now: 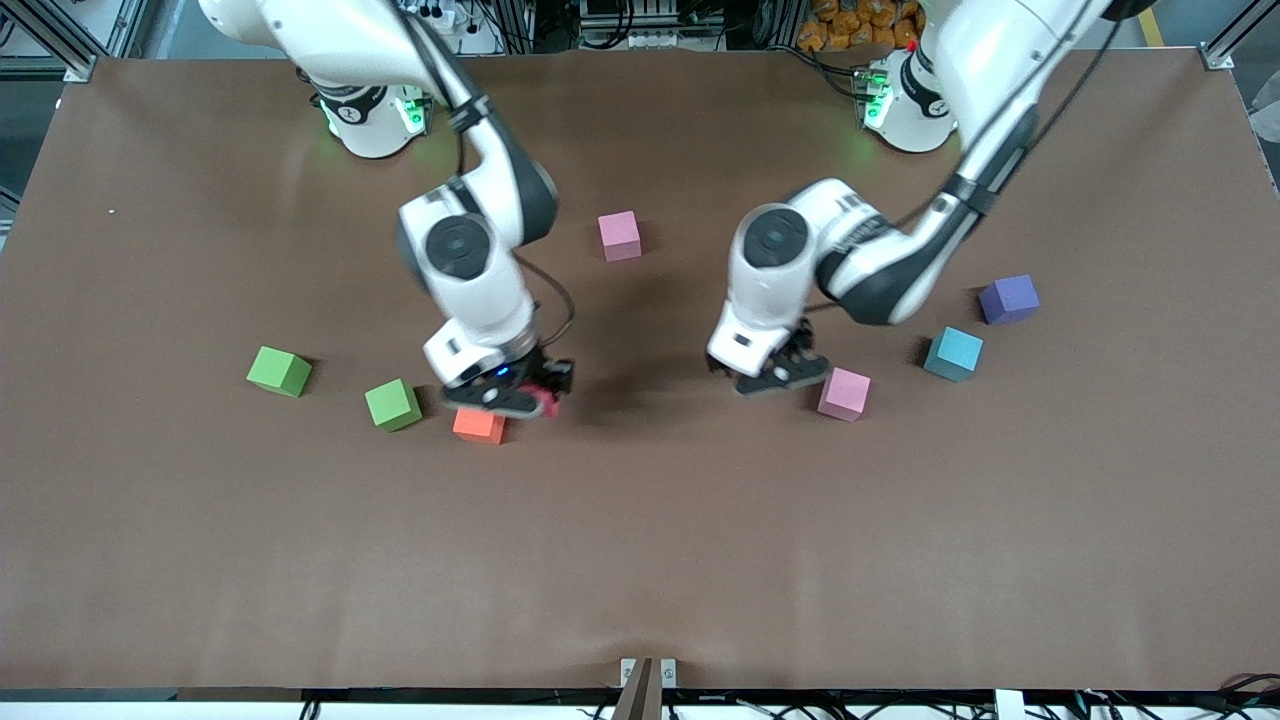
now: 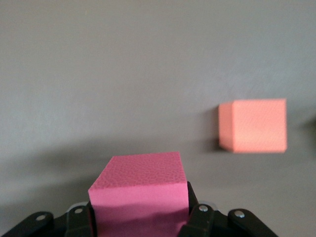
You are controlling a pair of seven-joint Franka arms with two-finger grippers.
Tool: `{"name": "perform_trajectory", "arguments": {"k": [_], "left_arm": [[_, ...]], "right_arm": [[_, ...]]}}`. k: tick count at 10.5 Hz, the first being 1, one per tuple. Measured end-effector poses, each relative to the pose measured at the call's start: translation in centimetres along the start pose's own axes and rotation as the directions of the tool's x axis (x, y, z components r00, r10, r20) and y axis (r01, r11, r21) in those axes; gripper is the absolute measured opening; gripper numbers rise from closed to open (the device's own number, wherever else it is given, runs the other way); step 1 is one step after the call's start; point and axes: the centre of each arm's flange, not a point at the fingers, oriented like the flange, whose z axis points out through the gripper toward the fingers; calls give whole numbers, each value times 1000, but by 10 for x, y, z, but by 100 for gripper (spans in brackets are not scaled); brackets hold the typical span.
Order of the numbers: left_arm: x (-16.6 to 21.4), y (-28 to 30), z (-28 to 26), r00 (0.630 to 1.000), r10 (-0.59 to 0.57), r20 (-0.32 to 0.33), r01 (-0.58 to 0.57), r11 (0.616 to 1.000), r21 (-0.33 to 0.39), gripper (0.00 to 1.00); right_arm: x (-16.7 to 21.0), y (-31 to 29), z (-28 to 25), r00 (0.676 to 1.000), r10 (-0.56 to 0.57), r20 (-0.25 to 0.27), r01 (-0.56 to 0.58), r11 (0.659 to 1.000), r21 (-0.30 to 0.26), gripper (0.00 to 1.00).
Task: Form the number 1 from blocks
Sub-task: 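Carry the magenta cube beside the pink cube while the left gripper reaches pink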
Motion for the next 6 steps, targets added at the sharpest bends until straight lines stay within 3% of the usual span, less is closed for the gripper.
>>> {"name": "perform_trajectory", "arguments": {"k": [4,6], "left_arm": [[57,-81,15,977,212,25,-212,977,7,100],[65,-101,33,930,363,58,-364,931,-6,100]], "right_arm": [[-88,-31,25,998,-23,57,23,1000,-8,62],[-134,-57,28,997,-18,72,18,1000,-3,62]]}}
